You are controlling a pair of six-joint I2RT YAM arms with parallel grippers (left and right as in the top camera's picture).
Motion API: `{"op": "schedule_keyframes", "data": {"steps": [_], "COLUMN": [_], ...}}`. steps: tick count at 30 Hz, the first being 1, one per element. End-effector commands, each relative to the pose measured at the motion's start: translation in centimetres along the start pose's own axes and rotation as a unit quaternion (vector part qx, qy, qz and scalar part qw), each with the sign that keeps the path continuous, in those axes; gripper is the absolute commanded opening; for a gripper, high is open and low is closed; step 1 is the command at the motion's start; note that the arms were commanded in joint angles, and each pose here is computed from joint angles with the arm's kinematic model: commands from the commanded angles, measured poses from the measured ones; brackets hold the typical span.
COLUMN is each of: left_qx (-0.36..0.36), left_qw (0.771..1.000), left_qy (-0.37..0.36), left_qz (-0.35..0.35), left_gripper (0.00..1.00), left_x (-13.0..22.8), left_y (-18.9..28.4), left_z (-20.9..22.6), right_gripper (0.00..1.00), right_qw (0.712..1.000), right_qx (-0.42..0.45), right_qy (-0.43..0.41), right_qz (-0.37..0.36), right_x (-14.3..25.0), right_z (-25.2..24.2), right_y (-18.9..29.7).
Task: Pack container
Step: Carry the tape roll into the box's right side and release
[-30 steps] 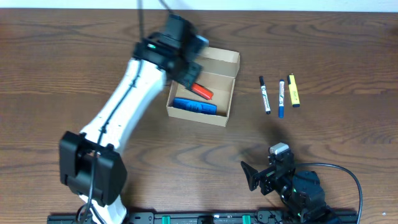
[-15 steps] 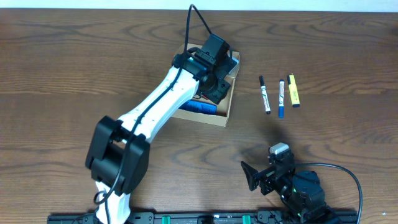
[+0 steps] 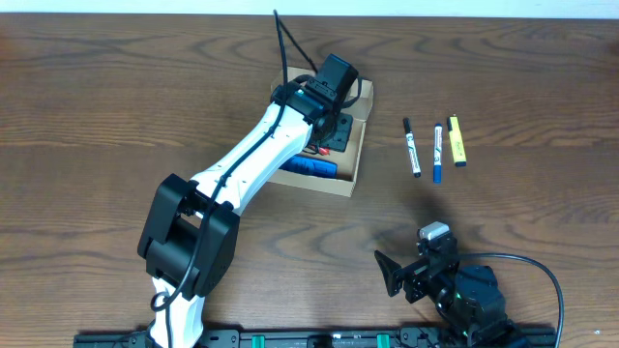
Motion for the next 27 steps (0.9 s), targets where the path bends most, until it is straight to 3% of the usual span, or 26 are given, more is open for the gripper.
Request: {"op": "schedule_keyframes", "data": {"steps": [1,21,27], "left_qx": [-0.006,0.009,0.012], "left_qw": [0.998,0.996,0.995], "left_qy": [0.057,0.087,0.091], "left_qz": [-0.009,0.032,0.034], "left_gripper": [0.49,0.52,0.73], "left_x": [-0.3,2.1,2.1], "left_y": [0.2,-2.1,-2.1], "left_z": [-0.4,-3.0,-3.1], "right_gripper": [0.99,0.99,0.99], "right_qw": [1.000,1.000,1.000], "right_qx": [-0.002,-0.002,-0.002], "right_qy": [0.010,0.010,0.010], "right_qz": [-0.001,-0.001,-0.001], "right_x": [0.0,0.0,0.0], "right_z": [0.1,0.1,0.1], "right_y": [0.0,0.0,0.0]}}
Point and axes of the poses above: each gripper's point midway between its finger pads, its own y axis back along the fingers, its own z axis along the line the jaws close on, x = y × z, the point moved 1 cm from there along y, back along the fingers, and after that the axes turned 1 degree about y, right-handed, at the moved point
